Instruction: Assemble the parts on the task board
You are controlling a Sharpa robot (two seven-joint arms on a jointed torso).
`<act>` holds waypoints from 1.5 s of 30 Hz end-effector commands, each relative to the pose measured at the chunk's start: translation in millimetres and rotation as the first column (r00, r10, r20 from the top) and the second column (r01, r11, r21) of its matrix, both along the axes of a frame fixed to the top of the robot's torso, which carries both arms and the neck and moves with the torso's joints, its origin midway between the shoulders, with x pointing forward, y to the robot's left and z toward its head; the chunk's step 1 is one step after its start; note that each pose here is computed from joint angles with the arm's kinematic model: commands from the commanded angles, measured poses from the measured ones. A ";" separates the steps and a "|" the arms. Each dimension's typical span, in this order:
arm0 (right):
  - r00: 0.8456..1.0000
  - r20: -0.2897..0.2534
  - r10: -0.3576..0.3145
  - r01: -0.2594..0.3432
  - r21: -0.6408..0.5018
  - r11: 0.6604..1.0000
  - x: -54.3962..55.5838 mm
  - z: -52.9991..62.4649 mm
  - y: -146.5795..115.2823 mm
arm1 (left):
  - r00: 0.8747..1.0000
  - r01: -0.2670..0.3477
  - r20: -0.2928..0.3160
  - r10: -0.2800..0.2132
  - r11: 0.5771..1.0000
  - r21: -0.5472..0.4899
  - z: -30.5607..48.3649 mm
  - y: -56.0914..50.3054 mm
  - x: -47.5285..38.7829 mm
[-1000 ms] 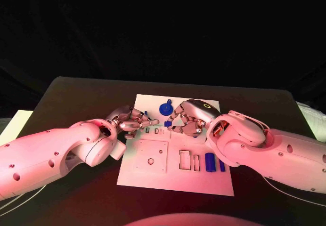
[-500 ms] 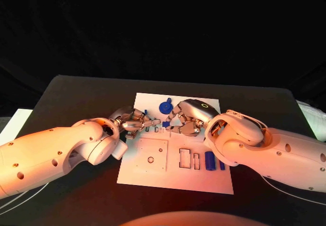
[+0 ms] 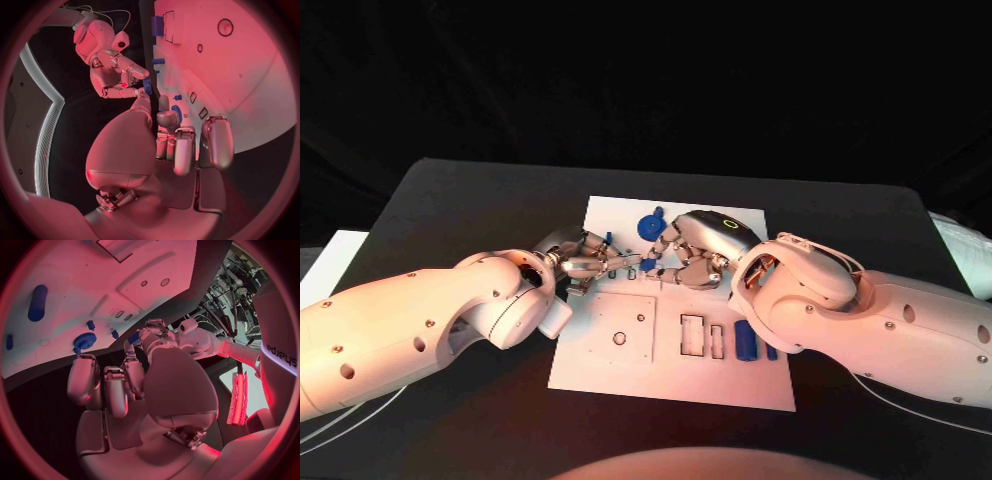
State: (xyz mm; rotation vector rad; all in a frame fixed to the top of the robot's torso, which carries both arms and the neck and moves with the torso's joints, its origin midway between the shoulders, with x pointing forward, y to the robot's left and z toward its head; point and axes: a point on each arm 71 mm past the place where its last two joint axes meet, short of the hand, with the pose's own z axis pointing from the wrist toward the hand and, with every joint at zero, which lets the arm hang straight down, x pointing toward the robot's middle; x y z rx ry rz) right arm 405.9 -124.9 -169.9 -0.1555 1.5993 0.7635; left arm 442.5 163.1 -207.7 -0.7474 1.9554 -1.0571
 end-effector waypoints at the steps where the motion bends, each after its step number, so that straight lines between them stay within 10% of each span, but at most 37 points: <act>1: 1.000 0.004 0.024 -0.024 -0.002 1.000 -2.1 0.4 2.9 | 1.000 0.015 -0.008 -0.015 1.000 0.006 -0.1 -2.3 -0.8; 45: 0.999 -0.008 0.039 -0.039 0.001 0.999 -2.5 -0.1 4.8 | 0.999 0.029 -0.021 -0.029 0.999 0.015 -1.5 -1.8 -0.9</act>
